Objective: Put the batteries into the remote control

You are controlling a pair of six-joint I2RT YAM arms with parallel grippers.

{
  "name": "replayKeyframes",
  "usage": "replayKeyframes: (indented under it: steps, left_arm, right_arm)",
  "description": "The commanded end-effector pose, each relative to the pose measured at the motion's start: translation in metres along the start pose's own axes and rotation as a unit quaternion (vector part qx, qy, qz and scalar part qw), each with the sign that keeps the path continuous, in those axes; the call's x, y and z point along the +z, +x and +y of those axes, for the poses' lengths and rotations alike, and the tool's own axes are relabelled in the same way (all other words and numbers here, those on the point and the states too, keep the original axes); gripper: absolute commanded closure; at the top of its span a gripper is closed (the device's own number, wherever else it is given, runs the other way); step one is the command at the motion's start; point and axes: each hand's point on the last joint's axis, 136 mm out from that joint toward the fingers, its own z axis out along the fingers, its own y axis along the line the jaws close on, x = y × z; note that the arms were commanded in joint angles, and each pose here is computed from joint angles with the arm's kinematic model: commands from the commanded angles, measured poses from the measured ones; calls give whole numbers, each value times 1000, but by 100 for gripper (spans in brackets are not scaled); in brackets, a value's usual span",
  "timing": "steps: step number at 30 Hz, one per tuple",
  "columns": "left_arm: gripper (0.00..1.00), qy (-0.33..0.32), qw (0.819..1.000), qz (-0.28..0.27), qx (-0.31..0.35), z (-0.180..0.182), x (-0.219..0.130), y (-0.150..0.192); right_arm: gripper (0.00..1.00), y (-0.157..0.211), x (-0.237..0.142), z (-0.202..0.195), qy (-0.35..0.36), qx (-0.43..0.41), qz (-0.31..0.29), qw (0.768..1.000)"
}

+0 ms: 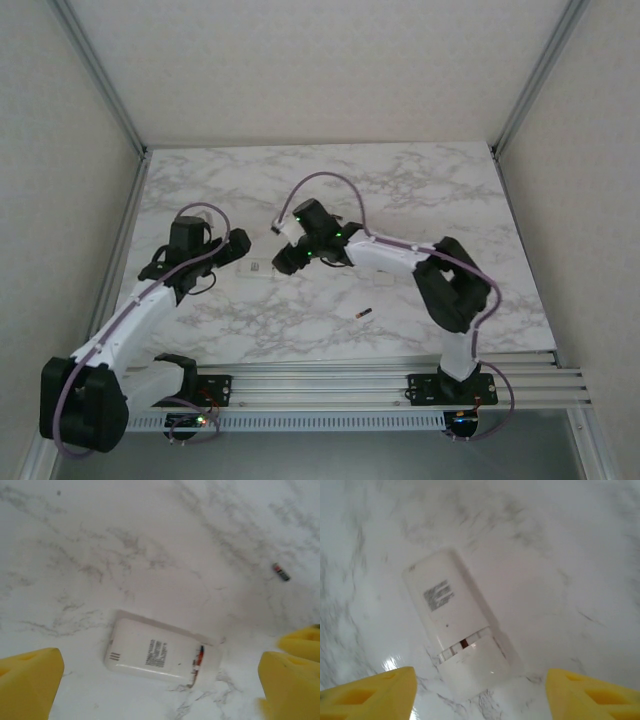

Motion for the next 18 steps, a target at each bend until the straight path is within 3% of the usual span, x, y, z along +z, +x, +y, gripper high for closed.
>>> replayKeyframes:
  steps: [1, 5, 11, 18]
  left_arm:
    - [3, -37, 998, 43, -19, 20, 15, 21]
    - [14, -54, 994, 88, -21, 29, 30, 39]
    - [23, -85, 989, 121, -19, 40, 44, 56]
    - [29, -118, 984, 125, -38, 48, 56, 66]
  right_arm:
    - [38, 2, -10, -17, 38, 252, -36, 966]
    - [45, 19, -2, -16, 32, 323, -29, 946]
    - [49, 29, 22, -21, 40, 302, -5, 953]
    - [49, 35, 44, -20, 36, 285, 8, 958]
